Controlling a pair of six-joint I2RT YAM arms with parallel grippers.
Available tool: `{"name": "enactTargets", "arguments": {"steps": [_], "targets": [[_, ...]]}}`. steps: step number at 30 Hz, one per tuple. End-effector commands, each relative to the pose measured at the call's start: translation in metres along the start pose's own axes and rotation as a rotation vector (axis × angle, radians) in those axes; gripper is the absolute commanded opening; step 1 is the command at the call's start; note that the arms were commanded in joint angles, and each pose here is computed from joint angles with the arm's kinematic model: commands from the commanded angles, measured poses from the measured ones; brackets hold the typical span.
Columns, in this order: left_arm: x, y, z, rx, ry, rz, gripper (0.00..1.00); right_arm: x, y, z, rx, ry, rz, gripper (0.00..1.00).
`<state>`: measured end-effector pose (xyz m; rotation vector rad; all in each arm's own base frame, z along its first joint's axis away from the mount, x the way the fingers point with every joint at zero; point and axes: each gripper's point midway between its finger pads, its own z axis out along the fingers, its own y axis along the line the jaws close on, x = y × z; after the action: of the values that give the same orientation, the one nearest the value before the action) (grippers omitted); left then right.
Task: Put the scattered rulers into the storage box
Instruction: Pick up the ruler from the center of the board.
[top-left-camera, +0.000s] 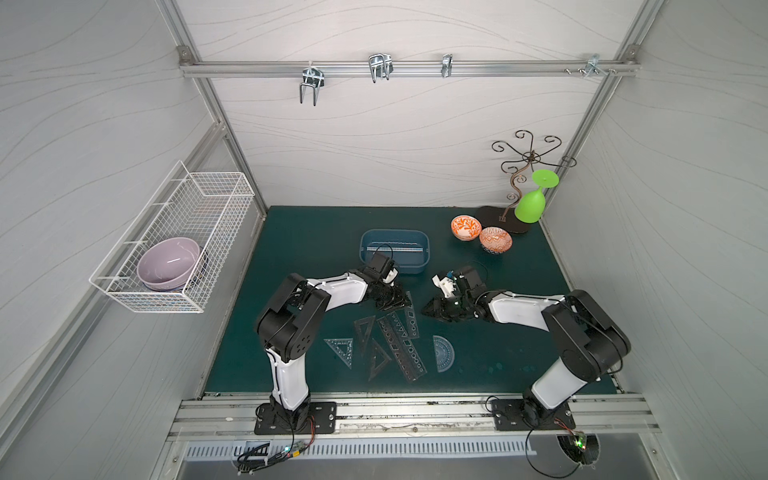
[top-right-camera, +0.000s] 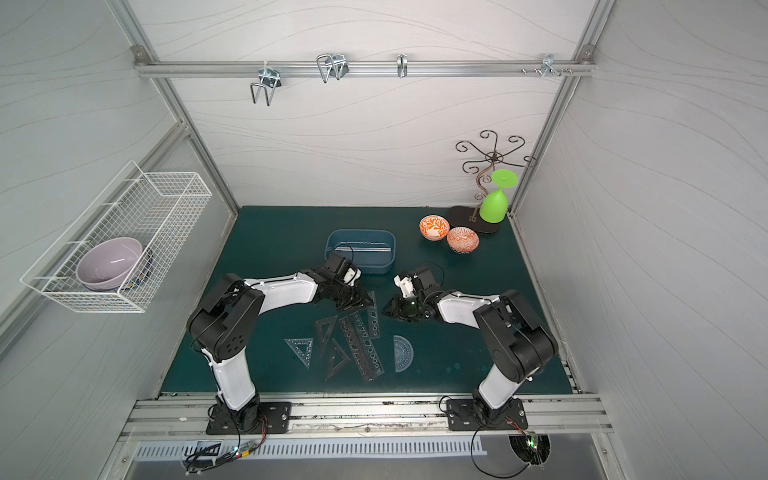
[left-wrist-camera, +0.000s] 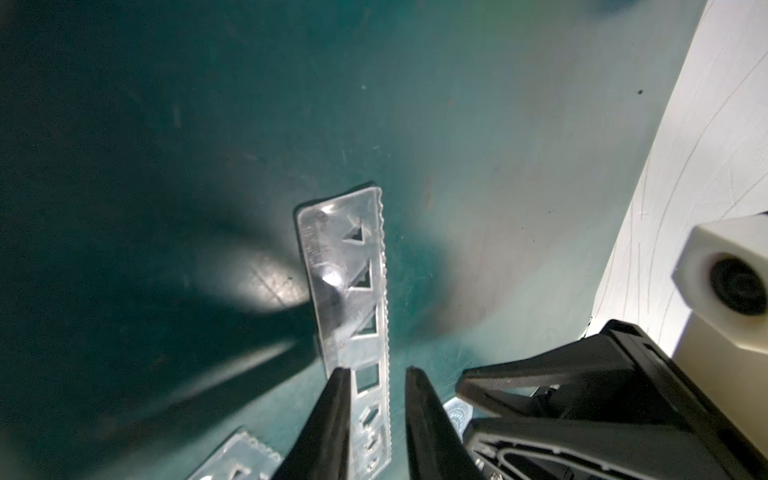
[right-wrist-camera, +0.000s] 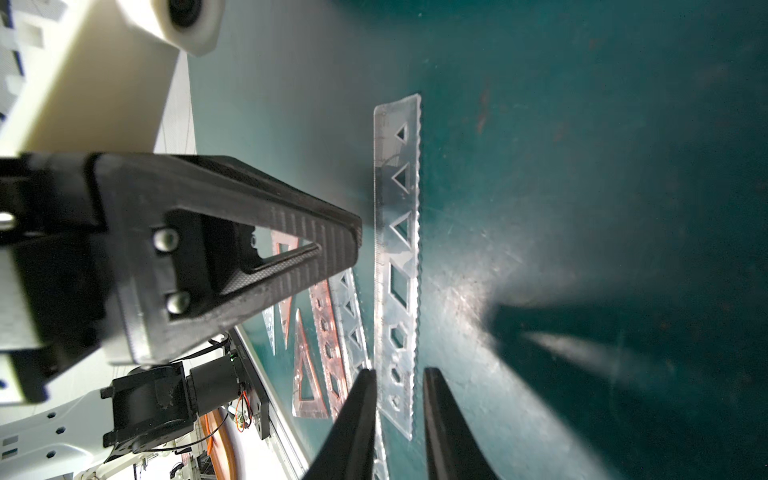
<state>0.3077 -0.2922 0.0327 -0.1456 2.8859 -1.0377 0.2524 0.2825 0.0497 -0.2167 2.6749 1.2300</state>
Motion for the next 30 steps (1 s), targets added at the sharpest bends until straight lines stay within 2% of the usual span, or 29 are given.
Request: {"name": "enactTargets", "arguments": {"steps": [1, 11, 30], "targets": [[0.001, -0.001, 0.009, 0.004, 0.008, 0.008, 0.27, 0.000, 0.002, 0.002, -0.011, 0.011, -0.005, 0.25], [0.006, 0.014, 0.010, -0.054, 0.011, -0.001, 0.27, 0.000, 0.003, 0.006, -0.020, 0.023, 0.000, 0.26], [0.016, 0.029, 0.017, -0.069, 0.028, -0.026, 0.26, 0.012, 0.003, 0.039, -0.060, 0.108, 0.063, 0.26]]}}
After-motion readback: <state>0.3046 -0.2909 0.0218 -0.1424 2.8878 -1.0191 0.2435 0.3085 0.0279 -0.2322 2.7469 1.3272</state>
